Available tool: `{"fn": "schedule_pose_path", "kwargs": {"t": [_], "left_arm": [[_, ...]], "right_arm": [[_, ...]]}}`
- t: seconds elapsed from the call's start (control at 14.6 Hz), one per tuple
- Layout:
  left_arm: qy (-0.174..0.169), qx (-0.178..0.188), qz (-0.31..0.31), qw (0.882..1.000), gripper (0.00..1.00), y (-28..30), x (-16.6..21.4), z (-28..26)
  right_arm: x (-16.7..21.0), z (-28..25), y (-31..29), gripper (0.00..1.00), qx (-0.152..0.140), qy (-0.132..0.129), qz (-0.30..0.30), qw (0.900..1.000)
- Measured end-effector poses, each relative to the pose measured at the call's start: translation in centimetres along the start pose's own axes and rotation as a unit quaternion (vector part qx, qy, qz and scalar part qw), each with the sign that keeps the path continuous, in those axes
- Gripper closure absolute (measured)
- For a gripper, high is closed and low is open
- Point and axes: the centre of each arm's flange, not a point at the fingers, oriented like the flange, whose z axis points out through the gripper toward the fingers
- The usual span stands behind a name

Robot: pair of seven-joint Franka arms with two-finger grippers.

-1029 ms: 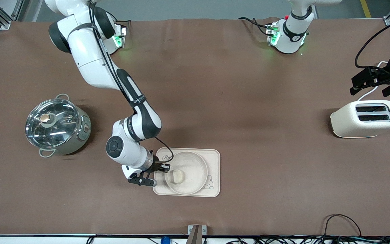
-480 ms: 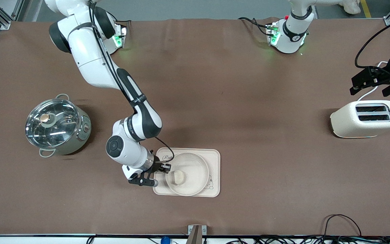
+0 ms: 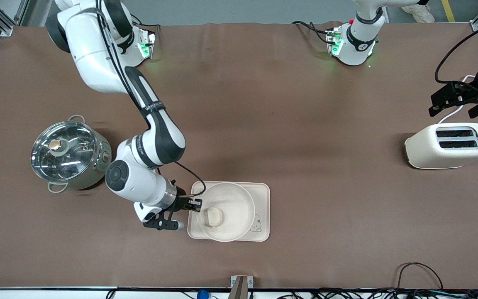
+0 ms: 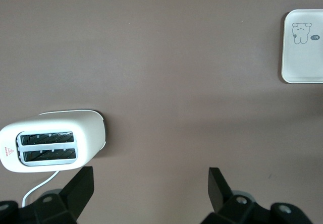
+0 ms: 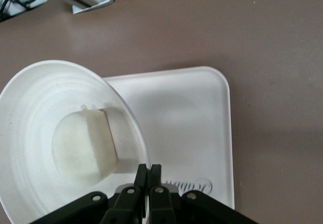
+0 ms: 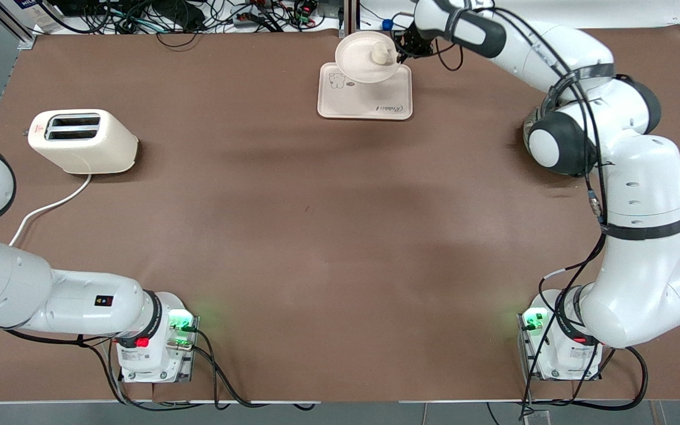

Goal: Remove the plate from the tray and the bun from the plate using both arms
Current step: 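Lift the plate with the bun off the tray with the right gripper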

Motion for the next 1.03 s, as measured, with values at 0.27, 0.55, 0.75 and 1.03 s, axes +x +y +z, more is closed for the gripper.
{"fn": "schedule_pose_path", "kwargs": {"t": [0.27, 0.55, 0.75, 1.03], "left_arm": [[0.000, 0.000, 0.000, 1.000, 0.00, 0.0, 0.0, 0.0], [0.000, 0.000, 0.000, 1.000, 0.00, 0.0, 0.0, 0.0], [0.000, 0.000, 0.000, 1.000, 0.00, 0.0, 0.0, 0.0], [0.000, 0.000, 0.000, 1.000, 0.00, 0.0, 0.0, 0.0]], "right_arm": [[-3.5, -5.2, -2.4, 0.96, -0.010, -0.061, -0.040, 0.997], [-9.8, -5.5, -2.8, 0.96, -0.021, -0.080, -0.065, 0.994], [-14.3, -2.7, -2.5, 0.96, -0.032, -0.084, -0.073, 0.993], [-18.1, 1.9, -2.1, 0.96, -0.043, -0.074, -0.085, 0.993]]}}
